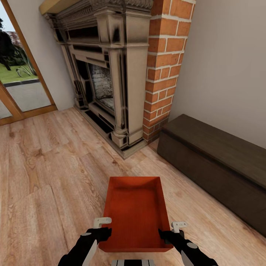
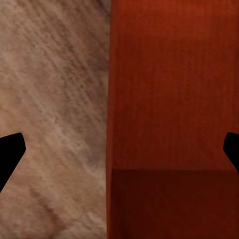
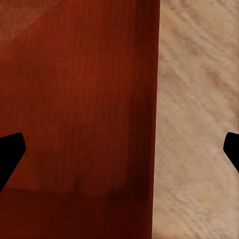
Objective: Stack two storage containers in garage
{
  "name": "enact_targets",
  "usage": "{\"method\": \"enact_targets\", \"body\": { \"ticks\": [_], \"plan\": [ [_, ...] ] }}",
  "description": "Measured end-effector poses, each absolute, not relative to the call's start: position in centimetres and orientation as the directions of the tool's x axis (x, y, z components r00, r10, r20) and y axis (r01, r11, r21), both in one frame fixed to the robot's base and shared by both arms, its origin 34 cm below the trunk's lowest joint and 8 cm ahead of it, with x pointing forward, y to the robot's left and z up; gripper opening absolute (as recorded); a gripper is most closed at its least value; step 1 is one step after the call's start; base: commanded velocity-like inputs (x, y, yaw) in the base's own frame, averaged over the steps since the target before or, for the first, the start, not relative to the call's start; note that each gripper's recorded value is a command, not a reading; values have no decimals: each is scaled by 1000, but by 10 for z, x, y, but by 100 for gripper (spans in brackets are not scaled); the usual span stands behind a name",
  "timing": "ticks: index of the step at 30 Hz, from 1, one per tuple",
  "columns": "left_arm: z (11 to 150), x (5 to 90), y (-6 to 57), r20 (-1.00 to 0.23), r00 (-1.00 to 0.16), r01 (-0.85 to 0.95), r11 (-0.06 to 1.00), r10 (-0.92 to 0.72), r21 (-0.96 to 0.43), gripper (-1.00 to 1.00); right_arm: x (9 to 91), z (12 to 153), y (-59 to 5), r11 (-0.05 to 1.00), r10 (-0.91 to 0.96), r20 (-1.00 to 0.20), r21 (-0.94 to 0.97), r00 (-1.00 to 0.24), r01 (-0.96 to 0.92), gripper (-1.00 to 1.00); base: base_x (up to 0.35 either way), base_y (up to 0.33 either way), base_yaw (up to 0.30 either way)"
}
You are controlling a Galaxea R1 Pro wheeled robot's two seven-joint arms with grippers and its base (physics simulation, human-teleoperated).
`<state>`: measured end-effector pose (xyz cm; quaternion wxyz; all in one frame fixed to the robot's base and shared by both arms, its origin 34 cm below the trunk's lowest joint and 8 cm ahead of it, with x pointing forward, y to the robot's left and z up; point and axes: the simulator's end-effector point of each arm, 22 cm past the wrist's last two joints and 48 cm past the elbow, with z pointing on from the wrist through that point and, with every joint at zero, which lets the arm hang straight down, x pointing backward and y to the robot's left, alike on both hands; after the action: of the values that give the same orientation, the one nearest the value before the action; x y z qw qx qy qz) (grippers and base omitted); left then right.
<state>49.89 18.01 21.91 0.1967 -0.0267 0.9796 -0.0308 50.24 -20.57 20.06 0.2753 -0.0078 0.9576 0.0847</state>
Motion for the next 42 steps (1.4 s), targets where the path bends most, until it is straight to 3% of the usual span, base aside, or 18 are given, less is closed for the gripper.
{"method": "enact_targets", "body": {
  "ticks": [13,14,42],
  "plan": [
    [219,497,179,-377,-924,-38,997,-63,-72,100,503,201,-206,985,31,-530,160,-847,-64,100,0,0,0],
    [219,497,179,-377,-924,-38,997,-63,-72,-100,503,201,-206,985,31,-530,160,-847,-64,-100,0,0,0],
    [219,498,185,-381,-923,-34,998,-50,-50,-100,503,201,-211,987,40,-529,154,-847,-50,-100,0,0,0]
  ]
}}
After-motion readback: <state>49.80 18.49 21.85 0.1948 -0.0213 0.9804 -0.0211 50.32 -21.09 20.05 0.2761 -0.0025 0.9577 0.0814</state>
